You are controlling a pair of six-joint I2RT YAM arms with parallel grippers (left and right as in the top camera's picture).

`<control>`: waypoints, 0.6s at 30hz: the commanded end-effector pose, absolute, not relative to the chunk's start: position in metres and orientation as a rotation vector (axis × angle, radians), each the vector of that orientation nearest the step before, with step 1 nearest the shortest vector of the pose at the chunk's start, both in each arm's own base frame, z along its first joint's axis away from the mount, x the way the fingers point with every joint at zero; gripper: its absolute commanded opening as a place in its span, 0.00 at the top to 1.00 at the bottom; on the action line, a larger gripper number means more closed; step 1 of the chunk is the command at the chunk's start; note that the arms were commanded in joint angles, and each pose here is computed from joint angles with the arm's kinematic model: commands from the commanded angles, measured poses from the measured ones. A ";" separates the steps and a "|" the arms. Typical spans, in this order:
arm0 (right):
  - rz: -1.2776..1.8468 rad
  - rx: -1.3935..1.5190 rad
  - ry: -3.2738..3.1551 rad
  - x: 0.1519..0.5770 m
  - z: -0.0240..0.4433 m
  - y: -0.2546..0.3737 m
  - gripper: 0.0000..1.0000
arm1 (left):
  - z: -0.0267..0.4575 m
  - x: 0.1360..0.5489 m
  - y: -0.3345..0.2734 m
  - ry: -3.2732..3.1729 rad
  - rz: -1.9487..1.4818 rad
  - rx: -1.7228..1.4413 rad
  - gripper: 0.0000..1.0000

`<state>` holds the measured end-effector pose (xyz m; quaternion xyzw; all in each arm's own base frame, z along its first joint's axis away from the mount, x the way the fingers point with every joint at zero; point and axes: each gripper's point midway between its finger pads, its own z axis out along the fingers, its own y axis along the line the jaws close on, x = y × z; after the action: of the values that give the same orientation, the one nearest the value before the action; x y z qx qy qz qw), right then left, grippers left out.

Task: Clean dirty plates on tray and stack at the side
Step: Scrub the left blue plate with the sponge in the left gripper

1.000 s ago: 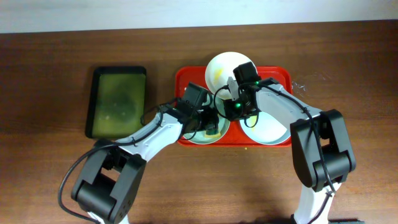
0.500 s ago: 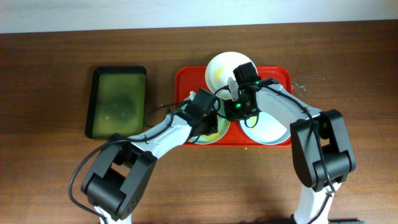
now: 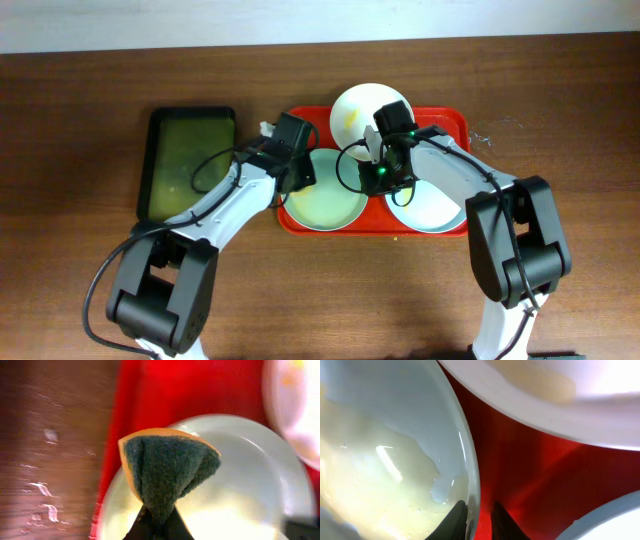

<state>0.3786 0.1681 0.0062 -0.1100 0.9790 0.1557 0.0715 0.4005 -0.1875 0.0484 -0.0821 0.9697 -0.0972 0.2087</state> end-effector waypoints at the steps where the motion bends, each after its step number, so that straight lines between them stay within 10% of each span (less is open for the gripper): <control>1: 0.436 -0.325 2.969 0.374 -0.002 0.165 0.81 | 0.067 0.403 -0.218 2.677 -0.495 -0.161 1.00; 12: 0.433 -0.324 2.985 0.373 0.003 0.165 0.96 | 0.007 0.395 -0.143 2.763 0.074 -0.249 1.00; 18: 0.426 -0.327 2.949 0.383 0.044 0.166 0.96 | 0.123 0.402 -0.130 2.570 -0.118 -0.269 1.00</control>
<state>0.3733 0.1690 0.0188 -0.0984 0.9821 0.1536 0.0465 0.3873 -0.1524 0.0420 -0.0777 0.9802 -0.0244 0.1805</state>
